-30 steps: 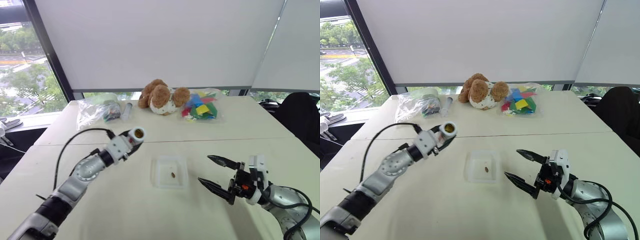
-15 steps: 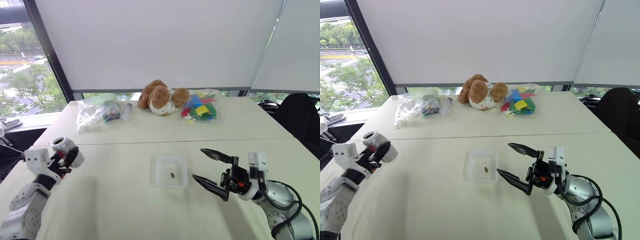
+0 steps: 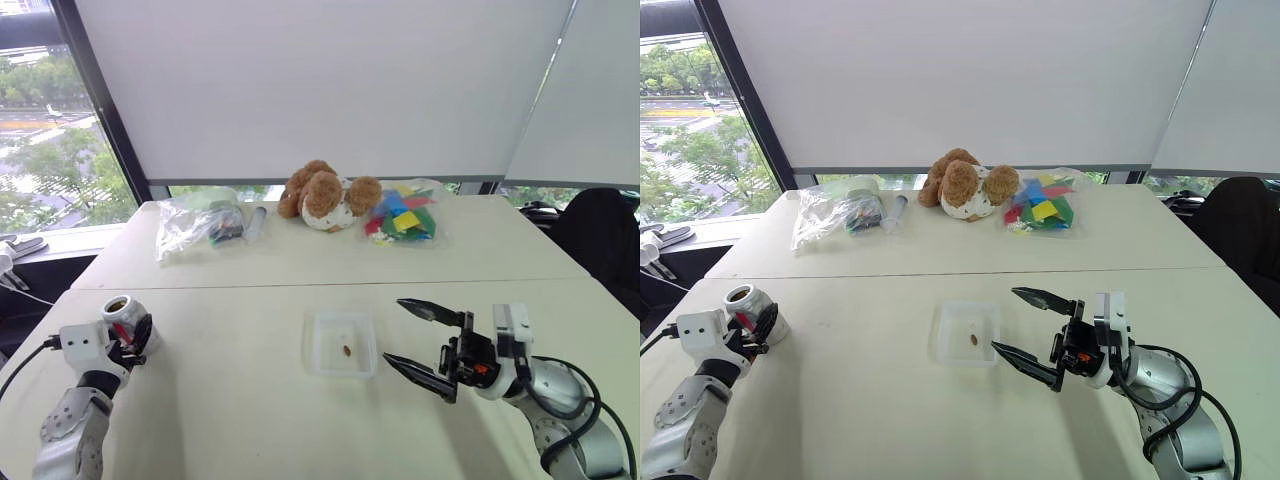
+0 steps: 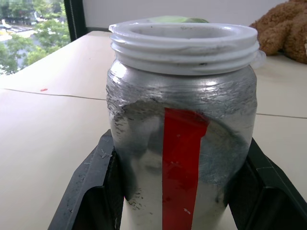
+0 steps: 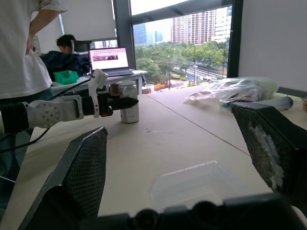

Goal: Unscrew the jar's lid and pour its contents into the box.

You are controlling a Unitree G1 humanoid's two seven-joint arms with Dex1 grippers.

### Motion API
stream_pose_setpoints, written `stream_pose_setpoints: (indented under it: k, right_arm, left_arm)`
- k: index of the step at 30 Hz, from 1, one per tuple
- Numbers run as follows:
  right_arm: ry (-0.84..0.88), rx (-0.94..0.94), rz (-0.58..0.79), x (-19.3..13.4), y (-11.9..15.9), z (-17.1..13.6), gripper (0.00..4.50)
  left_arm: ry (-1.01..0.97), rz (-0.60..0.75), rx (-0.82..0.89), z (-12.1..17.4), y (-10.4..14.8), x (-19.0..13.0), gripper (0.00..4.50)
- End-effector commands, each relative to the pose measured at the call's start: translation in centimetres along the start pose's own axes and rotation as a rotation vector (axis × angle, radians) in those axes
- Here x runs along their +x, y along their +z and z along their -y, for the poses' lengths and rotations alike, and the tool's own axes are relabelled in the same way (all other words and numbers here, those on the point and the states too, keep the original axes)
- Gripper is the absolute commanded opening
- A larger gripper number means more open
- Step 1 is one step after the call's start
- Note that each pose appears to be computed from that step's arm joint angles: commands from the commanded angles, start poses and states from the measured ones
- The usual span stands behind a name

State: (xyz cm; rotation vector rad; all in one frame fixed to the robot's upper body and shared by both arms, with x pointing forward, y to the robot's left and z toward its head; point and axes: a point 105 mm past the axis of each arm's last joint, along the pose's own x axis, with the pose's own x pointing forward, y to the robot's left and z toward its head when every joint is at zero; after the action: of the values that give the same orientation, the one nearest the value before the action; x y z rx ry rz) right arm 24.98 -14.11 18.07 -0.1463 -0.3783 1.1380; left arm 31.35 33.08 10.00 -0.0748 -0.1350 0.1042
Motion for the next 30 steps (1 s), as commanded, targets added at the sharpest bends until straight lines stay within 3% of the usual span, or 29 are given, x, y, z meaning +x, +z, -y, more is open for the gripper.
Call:
stream_pose_setpoints:
  k: [1, 4, 14, 21, 26, 30]
  right_arm:
    - [-0.004, -0.031, -0.003, -0.4, 0.6, 0.0, 4.5]
    - [-0.014, -0.03, -0.017, -0.9, 0.6, 0.0, 4.5]
    - [-0.083, 0.004, -0.11, -4.0, 0.3, -0.7, 4.5]
    - [-0.127, 0.036, -0.199, -7.8, 0.7, -1.6, 4.5]
    - [-0.112, -0.077, -0.274, -9.4, 2.0, -0.9, 4.5]
    - [-0.026, -0.109, -0.333, -9.2, 3.1, -0.8, 4.5]
  left_arm:
    - [0.004, 0.0, 0.008, -0.7, 0.2, -0.2, 3.12]
    - [-0.016, -0.004, 0.004, -0.5, 0.2, -0.4, 4.45]
    - [-0.078, -0.082, 0.079, -1.1, -1.3, -2.9, 4.45]
    - [-0.221, -0.132, 0.224, -0.9, 0.2, -6.2, 4.45]
    - [-0.565, -0.298, 0.445, -0.2, 1.0, -11.9, 4.45]
    - [-0.765, -0.319, 0.475, 2.1, 3.0, -13.0, 4.45]
